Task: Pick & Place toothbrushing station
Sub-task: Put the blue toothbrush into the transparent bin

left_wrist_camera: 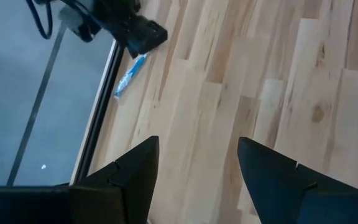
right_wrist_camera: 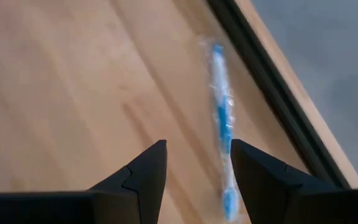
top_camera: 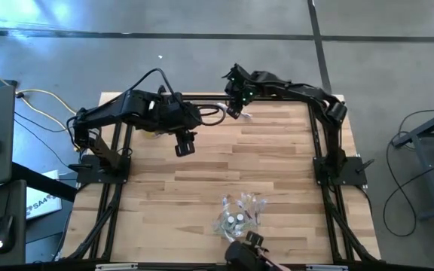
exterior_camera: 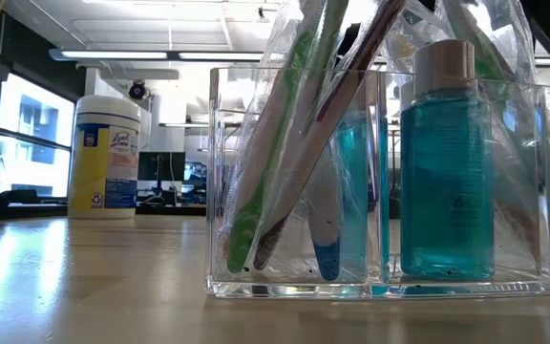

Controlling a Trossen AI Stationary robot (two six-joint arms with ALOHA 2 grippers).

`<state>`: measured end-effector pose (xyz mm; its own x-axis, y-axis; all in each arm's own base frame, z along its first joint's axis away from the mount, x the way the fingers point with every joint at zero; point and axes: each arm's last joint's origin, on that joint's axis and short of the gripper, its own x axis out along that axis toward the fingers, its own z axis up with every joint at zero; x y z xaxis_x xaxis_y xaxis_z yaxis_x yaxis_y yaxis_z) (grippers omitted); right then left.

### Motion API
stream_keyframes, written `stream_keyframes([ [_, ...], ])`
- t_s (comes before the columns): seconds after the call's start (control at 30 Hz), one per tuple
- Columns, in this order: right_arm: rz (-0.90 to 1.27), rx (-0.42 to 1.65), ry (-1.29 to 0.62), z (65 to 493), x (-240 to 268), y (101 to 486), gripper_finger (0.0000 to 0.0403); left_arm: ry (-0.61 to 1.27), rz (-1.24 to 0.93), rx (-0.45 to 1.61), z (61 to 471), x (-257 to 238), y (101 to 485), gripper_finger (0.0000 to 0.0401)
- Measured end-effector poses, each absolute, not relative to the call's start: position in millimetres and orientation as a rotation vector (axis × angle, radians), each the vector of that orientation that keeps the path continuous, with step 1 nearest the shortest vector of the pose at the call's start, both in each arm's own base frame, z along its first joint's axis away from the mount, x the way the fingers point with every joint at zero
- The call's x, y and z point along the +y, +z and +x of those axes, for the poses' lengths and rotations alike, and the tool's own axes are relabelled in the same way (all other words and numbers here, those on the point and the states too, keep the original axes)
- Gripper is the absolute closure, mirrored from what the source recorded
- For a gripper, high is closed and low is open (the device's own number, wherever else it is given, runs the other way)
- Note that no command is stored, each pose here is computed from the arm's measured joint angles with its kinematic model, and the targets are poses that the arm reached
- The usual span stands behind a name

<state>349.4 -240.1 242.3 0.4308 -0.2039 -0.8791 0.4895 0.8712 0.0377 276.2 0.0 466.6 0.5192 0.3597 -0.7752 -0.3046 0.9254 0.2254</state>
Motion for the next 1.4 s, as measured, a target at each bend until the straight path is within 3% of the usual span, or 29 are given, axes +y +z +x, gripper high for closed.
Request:
stream_keyframes([
  [0.57, 0.346, 1.141, -0.484, 358.4, -242.3, 207.5, 0.0228, 0.412, 0.087, 0.948, 275.7, 0.6, 466.6, 0.0187],
  [1.0, 0.366, 1.193, -0.575, 360.3, -246.5, 188.4, 0.0136, 0.434, 0.122, 0.958, 274.6, 1.6, 466.4, 0.0187],
  [1.4, 0.414, 1.251, -0.595, 359.1, -250.4, 168.9, 0.0136, 0.426, 0.147, 0.966, 274.3, 1.7, 466.3, 0.0187],
])
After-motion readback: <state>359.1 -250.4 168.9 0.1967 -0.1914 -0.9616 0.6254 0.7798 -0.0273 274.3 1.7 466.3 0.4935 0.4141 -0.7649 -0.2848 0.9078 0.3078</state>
